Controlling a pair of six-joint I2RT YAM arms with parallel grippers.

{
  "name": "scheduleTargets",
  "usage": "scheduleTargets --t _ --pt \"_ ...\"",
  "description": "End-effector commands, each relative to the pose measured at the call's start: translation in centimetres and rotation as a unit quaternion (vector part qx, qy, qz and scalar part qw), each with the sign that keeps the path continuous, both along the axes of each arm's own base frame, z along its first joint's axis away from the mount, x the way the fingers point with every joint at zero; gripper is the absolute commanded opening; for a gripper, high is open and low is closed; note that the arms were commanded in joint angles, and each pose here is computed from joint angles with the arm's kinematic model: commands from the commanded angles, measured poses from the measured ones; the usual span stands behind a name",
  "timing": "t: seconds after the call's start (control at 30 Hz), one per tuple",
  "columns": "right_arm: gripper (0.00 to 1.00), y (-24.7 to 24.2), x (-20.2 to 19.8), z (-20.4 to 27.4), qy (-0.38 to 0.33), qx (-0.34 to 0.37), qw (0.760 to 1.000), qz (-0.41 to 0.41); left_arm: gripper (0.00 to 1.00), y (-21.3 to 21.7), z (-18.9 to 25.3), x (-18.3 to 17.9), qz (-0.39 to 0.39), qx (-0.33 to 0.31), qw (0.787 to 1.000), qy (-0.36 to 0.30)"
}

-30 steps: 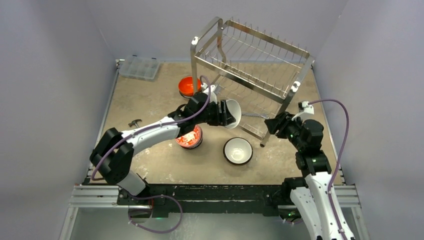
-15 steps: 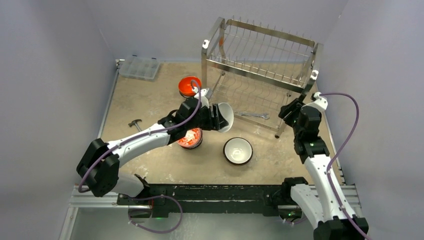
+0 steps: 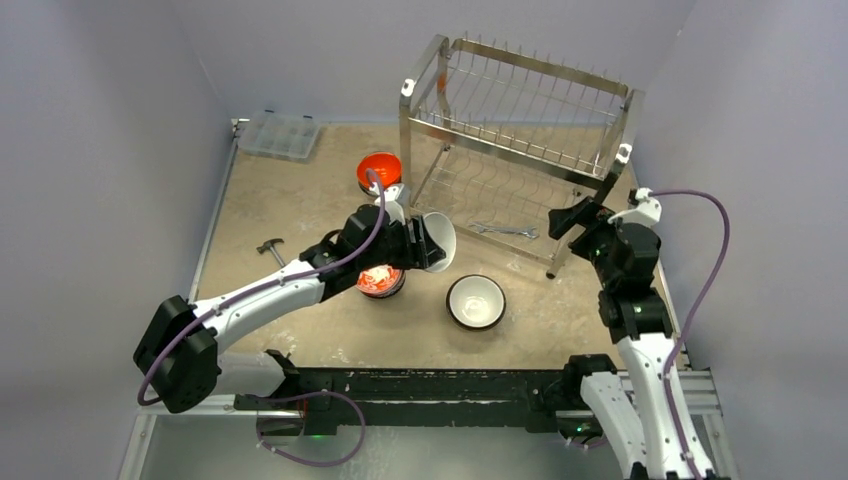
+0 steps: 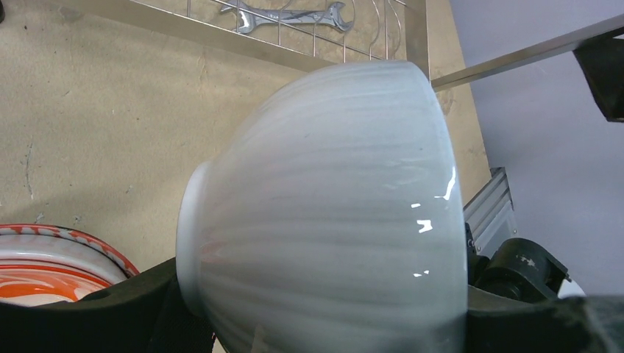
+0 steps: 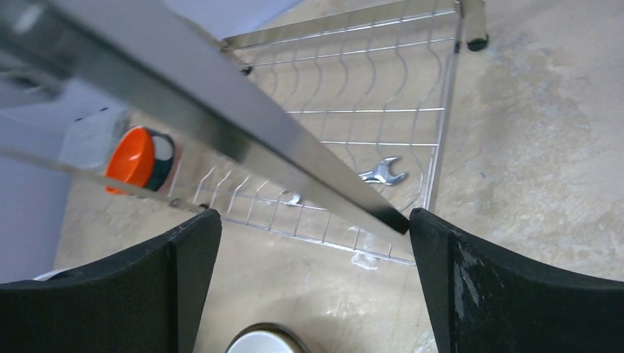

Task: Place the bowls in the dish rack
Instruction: Adjust the dish rack at the center of the board.

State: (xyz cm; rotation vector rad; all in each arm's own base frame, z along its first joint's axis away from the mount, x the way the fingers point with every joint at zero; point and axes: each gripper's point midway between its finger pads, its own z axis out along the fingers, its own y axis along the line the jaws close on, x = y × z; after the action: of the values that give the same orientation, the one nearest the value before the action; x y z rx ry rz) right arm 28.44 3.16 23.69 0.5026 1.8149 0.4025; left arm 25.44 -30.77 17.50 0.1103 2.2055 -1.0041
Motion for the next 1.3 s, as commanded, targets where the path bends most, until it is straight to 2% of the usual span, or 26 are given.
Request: scheduleTargets --t 0.0,0.33,0.53,0.6,0.83,0.9,0.97,1.03,1.17,1.27 --pt "0.99 2.8 -2.8 0.7 -0.007 0.034 0.997 0.074 0.28 -0.5 3.5 0.5 0.002 -0.053 0.998 -0.036" --pt "0.98 4.4 -4.4 -4.3 0.067 0.061 0.990 0.112 0.28 -1.7 3.9 -0.4 -0.035 -0.083 0.995 -0.032" --pt "0.89 5.6 -3.5 -5.0 0.043 0.078 0.986 0.143 0.28 -1.7 4.5 -0.9 -0.045 -0.091 0.994 -0.038" --pt "0.88 5.4 -2.6 -4.6 0.033 0.088 0.987 0.129 0.28 -1.5 4.7 -1.1 -0.047 -0.091 0.994 -0.041" --pt "0.88 1.0 2.1 -3.9 0.023 0.049 0.999 -0.002 0.28 -1.3 5.0 -1.6 -0.055 -0.095 0.993 -0.049" --pt "0.89 0.6 2.9 -3.3 0.019 0.041 0.999 -0.012 0.28 -1.2 4.9 -1.8 -0.058 -0.096 0.992 -0.050" --pt "0.91 1.7 3.5 -2.2 0.003 0.037 0.999 0.025 0.29 -1.2 5.1 -2.0 -0.063 -0.099 0.992 -0.053" --pt "0.93 4.1 3.1 -2.1 0.001 0.045 0.994 0.099 0.29 -1.3 5.1 -2.2 -0.069 -0.102 0.991 -0.056" --pt "0.94 9.5 0.3 -2.9 -0.010 0.106 0.960 0.259 0.29 -2.0 5.1 -2.8 -0.092 -0.120 0.987 -0.055" --pt "0.96 12.0 -2.3 -3.6 -0.017 0.145 0.933 0.328 0.29 -3.3 5.0 -3.4 -0.113 -0.137 0.983 -0.050"
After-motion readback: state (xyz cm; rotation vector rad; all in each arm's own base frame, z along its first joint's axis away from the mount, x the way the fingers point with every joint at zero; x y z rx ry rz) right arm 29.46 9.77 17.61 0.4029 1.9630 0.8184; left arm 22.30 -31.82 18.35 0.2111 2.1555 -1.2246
